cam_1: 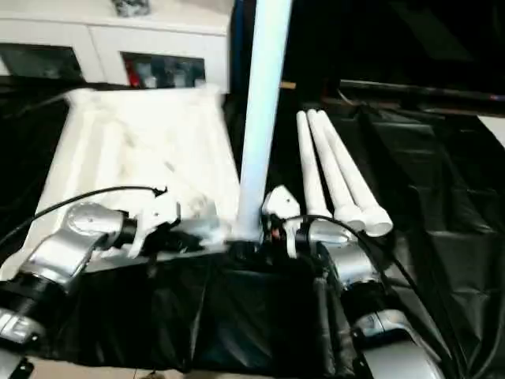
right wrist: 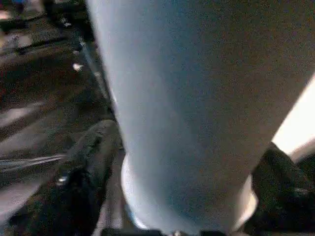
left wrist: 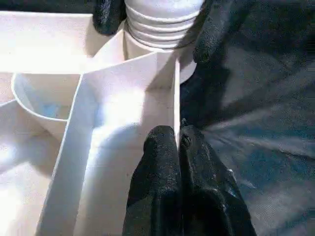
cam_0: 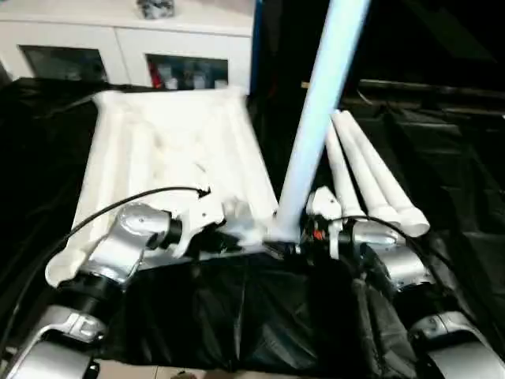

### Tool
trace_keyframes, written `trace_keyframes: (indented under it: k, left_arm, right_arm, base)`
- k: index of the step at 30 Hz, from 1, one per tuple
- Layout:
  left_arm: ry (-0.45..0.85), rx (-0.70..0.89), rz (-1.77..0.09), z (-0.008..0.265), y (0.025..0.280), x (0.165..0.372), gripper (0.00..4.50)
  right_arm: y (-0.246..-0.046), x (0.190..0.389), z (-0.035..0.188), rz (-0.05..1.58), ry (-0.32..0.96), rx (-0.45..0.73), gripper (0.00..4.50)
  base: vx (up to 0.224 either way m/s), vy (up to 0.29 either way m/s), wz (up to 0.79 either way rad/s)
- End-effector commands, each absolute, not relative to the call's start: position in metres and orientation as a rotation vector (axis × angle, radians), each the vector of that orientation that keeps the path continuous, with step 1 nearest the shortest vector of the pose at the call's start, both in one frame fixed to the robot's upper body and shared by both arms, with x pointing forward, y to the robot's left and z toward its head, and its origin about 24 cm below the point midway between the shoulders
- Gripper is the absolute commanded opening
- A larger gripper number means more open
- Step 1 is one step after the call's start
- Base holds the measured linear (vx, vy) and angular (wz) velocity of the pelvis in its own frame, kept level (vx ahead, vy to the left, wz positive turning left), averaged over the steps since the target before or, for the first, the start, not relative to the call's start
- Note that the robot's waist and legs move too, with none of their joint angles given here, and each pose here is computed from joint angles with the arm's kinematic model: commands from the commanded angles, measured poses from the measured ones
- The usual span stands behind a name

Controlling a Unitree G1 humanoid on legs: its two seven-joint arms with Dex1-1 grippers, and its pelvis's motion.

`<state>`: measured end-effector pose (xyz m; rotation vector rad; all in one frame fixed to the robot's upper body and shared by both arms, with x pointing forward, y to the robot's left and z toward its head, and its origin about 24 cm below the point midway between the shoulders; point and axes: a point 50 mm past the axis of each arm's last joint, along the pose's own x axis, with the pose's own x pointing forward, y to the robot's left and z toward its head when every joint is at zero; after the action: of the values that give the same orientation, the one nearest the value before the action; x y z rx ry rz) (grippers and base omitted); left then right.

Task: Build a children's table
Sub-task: Rotate leg to tighten

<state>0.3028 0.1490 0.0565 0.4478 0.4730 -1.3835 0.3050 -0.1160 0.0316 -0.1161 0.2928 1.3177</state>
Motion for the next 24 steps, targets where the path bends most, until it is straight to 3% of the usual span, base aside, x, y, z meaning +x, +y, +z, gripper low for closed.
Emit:
trace_keyframes:
  k: [1,7,11,12,14,17,20,24]
  left_arm:
    - [0.455,0.461,-1.414,0.058,0.140,0.303,0.00]
    - [0.463,0.457,-1.408,0.057,0.142,0.304,0.00]
    - [0.464,0.451,-1.386,0.055,0.140,0.305,0.00]
    - [0.457,0.431,-1.309,0.054,0.134,0.310,0.00]
    - [0.447,0.420,-1.269,0.054,0.130,0.312,0.00]
    - [0.425,0.383,-1.130,0.054,0.110,0.321,0.00]
    - [0.404,0.369,-1.070,0.055,0.095,0.323,0.00]
    - [0.382,0.355,-1.060,0.056,0.076,0.320,0.00]
  right_arm:
    - [-0.097,0.290,0.022,1.467,0.351,-0.111,3.31]
    - [-0.094,0.289,0.021,1.452,0.363,-0.083,2.81]
    - [-0.092,0.292,0.019,1.396,0.365,-0.081,2.77]
    - [-0.089,0.303,0.014,1.228,0.368,-0.087,2.77]
    - [-0.087,0.308,0.011,1.143,0.372,-0.092,2.75]
    - [-0.077,0.324,0.007,0.866,0.387,-0.048,2.74]
    - [-0.068,0.329,0.004,0.734,0.410,0.011,2.74]
    - [-0.054,0.332,0.004,0.649,0.404,-0.020,2.74]
  base:
    - [0.000,0.000,0.00]
    - [0.000,0.000,0.00]
    - [0.000,0.000,0.00]
    - [0.000,0.000,0.00]
    - [0.000,0.000,0.00]
    - [0.000,0.000,0.00]
    - [0.000,0.000,0.00]
    - [0.000,0.000,0.00]
